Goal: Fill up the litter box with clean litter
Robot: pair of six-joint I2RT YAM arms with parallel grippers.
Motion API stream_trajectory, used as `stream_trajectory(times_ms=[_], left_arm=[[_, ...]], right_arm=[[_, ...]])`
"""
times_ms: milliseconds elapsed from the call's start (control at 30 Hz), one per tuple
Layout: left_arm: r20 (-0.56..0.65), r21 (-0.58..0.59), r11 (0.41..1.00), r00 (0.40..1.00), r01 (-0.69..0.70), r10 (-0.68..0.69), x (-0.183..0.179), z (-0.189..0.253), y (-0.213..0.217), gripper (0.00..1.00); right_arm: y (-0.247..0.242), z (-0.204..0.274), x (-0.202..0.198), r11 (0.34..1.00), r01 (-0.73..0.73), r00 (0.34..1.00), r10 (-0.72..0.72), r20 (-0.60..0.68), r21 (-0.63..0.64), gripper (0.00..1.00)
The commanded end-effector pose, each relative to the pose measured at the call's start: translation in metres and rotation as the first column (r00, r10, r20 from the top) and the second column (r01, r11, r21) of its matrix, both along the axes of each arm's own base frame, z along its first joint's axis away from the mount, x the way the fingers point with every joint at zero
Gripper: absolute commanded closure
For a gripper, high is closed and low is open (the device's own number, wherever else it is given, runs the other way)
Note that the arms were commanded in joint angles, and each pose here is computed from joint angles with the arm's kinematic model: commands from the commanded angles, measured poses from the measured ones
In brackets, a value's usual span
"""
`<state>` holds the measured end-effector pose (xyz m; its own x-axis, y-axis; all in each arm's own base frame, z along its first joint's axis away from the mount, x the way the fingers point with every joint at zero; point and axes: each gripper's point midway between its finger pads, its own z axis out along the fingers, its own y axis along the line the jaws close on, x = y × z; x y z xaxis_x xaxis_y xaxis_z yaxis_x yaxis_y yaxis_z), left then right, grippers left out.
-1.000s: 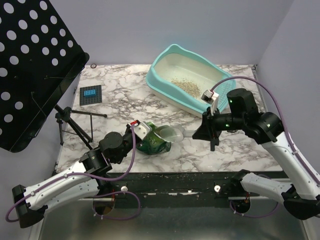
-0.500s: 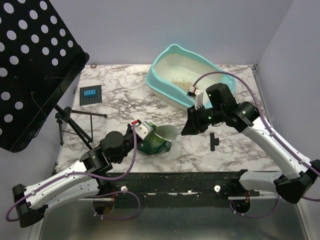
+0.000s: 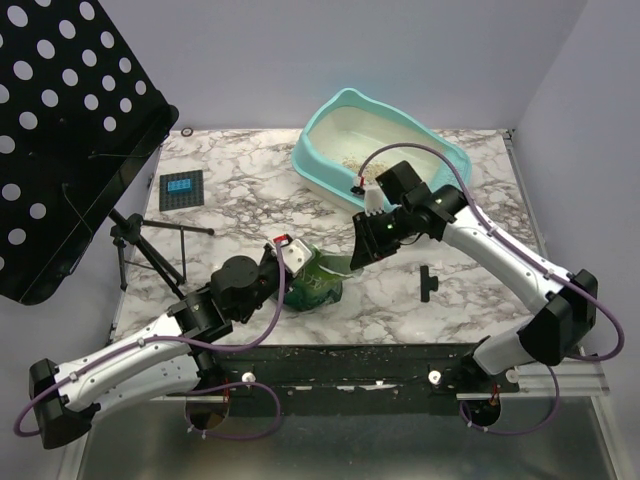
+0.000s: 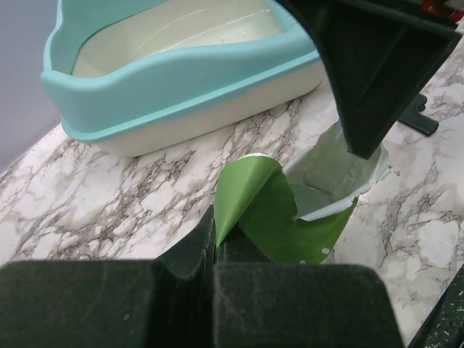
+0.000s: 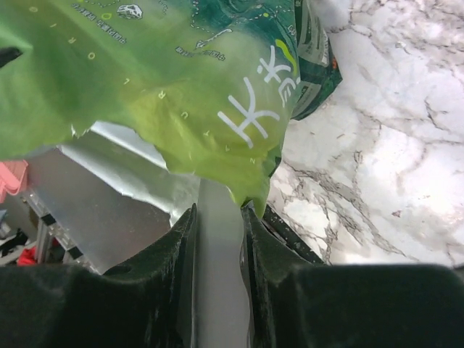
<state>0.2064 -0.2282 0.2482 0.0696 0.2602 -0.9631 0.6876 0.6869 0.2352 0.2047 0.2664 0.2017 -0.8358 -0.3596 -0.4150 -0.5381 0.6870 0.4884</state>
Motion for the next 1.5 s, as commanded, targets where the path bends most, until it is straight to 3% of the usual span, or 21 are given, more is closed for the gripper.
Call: stream_trajectory(times_ms=[0,300,600,767,1133,1333,1467], left_arm=[[-0.032,-0.023,0.997,0.997,0.069,-0.069,-0.008,0.003,-0.013,1.0],[0.004,0.026,0.991,0.992,0.128,-0.128,-0.016,-0.002,-0.014,1.0],[0.015,0.092,0.988,0.992,0.121,-0.123,-0.015,-0.01,-0.008,1.0],[0.078,0.148,0.987,0.994,0.061,-0.073,-0.01,-0.008,0.011,1.0],[0.183,0.204,0.978,0.98,0.042,-0.08,0.001,0.001,0.025,1.0],[0.093,0.226,0.955,0.972,0.192,-0.217,0.006,-0.015,0.004,1.0],[0.022,0.217,0.93,0.951,0.297,-0.309,-0.007,-0.034,-0.009,1.0]], right_arm=[[-0.003,-0.042,-0.001,0.998,0.017,0.993,-0.025,-0.118,-0.067,1.0],[0.037,-0.064,-0.005,0.974,0.034,0.973,0.019,-0.229,0.225,1.0],[0.057,-0.039,0.0,0.861,0.062,0.993,-0.004,-0.116,0.505,1.0],[0.07,-0.034,0.009,0.773,0.105,0.991,-0.03,-0.13,0.626,1.0],[0.114,-0.012,0.044,0.647,0.207,0.978,-0.168,-0.127,0.734,1.0],[0.128,0.003,0.044,0.605,0.186,0.981,-0.152,-0.116,0.774,1.0],[0.121,0.005,0.032,0.618,0.158,0.987,-0.121,-0.106,0.77,1.0]])
